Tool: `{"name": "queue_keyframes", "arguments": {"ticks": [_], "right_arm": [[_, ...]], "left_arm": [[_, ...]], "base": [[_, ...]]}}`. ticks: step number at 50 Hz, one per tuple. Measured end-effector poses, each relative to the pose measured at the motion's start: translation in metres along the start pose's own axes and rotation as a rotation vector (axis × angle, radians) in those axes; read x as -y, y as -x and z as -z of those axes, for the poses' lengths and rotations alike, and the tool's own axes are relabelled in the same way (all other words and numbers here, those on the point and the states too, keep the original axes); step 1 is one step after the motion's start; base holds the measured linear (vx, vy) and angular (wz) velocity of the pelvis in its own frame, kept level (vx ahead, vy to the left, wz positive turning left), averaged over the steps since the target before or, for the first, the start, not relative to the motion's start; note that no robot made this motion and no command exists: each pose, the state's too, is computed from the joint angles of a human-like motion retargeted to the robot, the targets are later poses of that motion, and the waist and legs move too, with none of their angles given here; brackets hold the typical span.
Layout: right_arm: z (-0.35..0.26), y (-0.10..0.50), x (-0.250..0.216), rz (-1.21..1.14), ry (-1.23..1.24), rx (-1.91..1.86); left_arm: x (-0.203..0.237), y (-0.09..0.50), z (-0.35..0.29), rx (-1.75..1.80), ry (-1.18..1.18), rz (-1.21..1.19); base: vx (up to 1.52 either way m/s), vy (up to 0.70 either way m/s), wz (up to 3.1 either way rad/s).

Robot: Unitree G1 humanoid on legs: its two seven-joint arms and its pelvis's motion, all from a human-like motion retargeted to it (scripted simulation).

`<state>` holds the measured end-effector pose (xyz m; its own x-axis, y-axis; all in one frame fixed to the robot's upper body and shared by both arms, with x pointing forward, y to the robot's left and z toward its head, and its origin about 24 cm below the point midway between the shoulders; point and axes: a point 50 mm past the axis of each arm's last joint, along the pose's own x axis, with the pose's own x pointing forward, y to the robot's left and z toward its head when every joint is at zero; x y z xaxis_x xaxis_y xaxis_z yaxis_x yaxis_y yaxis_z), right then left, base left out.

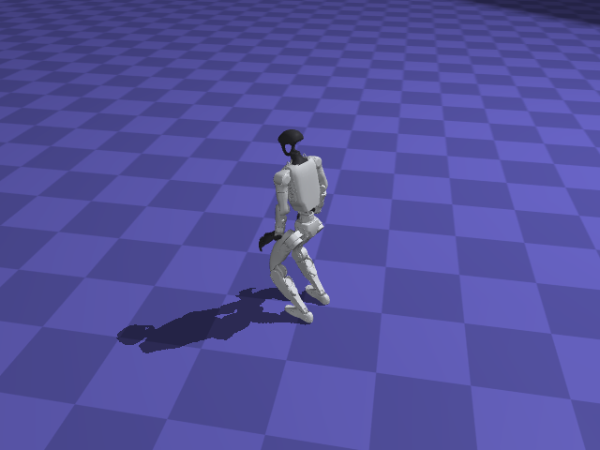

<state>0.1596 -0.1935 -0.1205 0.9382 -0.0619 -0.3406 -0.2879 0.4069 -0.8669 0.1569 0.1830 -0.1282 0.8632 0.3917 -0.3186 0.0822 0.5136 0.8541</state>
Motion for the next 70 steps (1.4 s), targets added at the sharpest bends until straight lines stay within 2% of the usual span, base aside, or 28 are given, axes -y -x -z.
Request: {"name": "queue_keyframes", "arguments": {"ticks": [8, 12, 17, 22, 30, 35, 42, 50, 54, 60, 65, 70], "right_arm": [[0.005, 0.037, -0.027, -0.081, -0.064, -0.045], [0.014, 0.046, -0.028, -0.118, -0.067, -0.068], [0.018, 0.045, -0.022, -0.1, -0.019, -0.032], [0.003, 0.017, -0.012, -0.062, 0.11, 0.075], [0.001, 0.025, -0.022, -0.096, -0.081, -0.055], [0.008, 0.024, -0.009, -0.018, -0.118, -0.065], [0.003, 0.005, 0.007, 0.046, 0.005, 0.015], [0.021, 0.025, -0.005, -0.053, -0.105, -0.093], [0.028, 0.027, 0.003, 0.02, -0.121, -0.107], [0.017, 0.018, 0.012, 0.173, -0.102, -0.066], [0.012, 0.042, -0.02, 0.029, -0.165, -0.146], [0.023, 0.052, -0.027, -0.082, -0.138, -0.183]], "left_arm": [[0.02, 0.046, 0.051, -0.156, -0.126, 0.152], [0.017, 0.051, 0.062, -0.183, -0.106, 0.171], [0.006, 0.041, 0.056, -0.125, -0.085, 0.086], [-0.009, 0.011, 0.028, -0.028, -0.075, -0.067], [0.016, 0.027, 0.017, 0.104, -0.148, 0.212], [0.014, 0.025, 0.012, 0.127, -0.108, 0.21], [0.003, 0.005, -0.002, 0.041, -0.004, 0.026], [0.023, 0.041, 0.04, -0.086, -0.103, 0.242], [0.021, 0.047, 0.05, -0.127, -0.099, 0.208], [0.007, 0.031, 0.046, -0.228, -0.031, 0.006], [0.023, 0.053, 0.058, -0.185, -0.148, 0.197], [0.028, 0.065, 0.065, -0.16, -0.178, 0.31]], "base": [[0.12, -0.02, -0.64], [0.04, 0.02, -0.55], [-0.05, 0.01, -0.5], [-0.16, -0.03, -0.15], [-0.01, -0.01, -0.21], [-0.07, 0.0, -0.12], [-0.08, -0.01, -0.17], [0.0, 0.0, 0.0], [0.01, -0.02, -0.11], [0.0, -0.06, -0.01], [0.14, -0.02, -0.14], [0.03, 0.0, -0.02]]}}
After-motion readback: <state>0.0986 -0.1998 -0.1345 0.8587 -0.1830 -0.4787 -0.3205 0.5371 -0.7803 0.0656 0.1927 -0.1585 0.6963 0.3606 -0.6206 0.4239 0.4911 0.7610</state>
